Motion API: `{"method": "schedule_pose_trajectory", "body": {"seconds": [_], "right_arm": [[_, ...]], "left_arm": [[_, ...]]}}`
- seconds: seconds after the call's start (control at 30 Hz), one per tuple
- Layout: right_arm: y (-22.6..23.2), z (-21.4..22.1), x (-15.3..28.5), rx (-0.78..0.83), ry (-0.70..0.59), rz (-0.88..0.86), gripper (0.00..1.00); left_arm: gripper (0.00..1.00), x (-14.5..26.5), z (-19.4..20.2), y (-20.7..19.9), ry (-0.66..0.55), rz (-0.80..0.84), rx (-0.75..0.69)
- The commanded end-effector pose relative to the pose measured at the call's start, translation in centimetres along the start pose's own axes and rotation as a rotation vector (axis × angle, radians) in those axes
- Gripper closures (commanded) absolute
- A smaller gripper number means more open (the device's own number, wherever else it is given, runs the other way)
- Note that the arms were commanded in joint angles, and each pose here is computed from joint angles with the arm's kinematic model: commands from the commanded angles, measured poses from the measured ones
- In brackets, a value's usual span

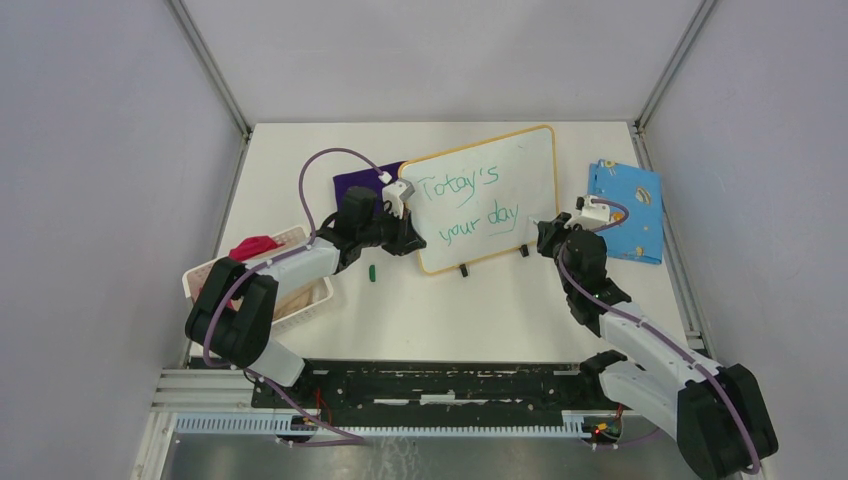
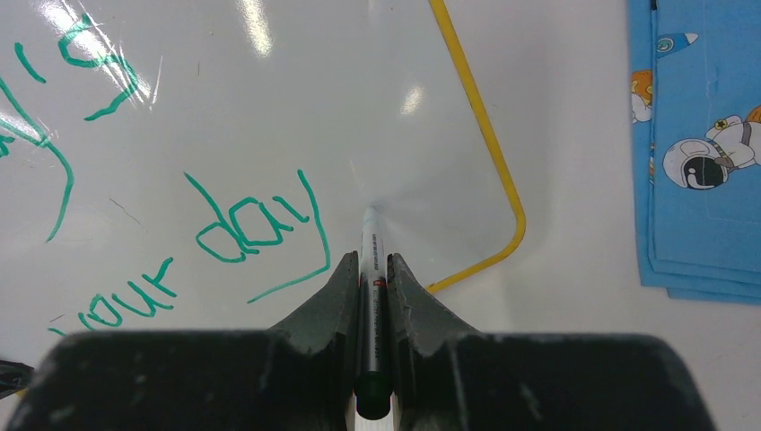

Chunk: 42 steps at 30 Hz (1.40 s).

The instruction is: Write a sentence on the whiteboard

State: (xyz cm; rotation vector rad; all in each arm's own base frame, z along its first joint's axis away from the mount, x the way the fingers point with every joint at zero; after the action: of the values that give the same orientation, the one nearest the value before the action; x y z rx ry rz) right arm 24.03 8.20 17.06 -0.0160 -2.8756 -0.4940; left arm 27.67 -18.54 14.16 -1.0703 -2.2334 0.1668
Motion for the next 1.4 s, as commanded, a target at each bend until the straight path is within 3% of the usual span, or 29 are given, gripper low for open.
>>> {"method": "schedule_pose_trajectory", "body": {"seconds": [0.0, 1.0, 1.37], "right_arm": [[0.5, -1.5, -0.4, -0.014, -0.075, -0.005, 1.00], [0.2, -0.3, -1.1, 0.006, -0.036, 0.010, 1.00], [0.4, -3.0, 1.1, -0.012, -0.084, -0.006, 1.00]], "left_arm": [[0.98, -0.2, 0.9, 2.8, 0.054, -0.203, -0.104], [0.98, -0.2, 0.9, 2.6, 0.059, -0.209, -0.134], [0.98, -0.2, 0.9, 2.8, 0.057, -0.238, -0.124]]}}
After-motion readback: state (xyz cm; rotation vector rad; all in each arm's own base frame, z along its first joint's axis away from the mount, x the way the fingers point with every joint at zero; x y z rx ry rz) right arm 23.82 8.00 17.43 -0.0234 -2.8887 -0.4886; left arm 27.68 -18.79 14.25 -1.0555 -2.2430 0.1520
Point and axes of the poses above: each gripper's point midway between its finger pads, its own x axis back along the fingers, its own y axis along the line the jaws close on, z = x × y, the point moved 9 cm from there along x, back along the fingers
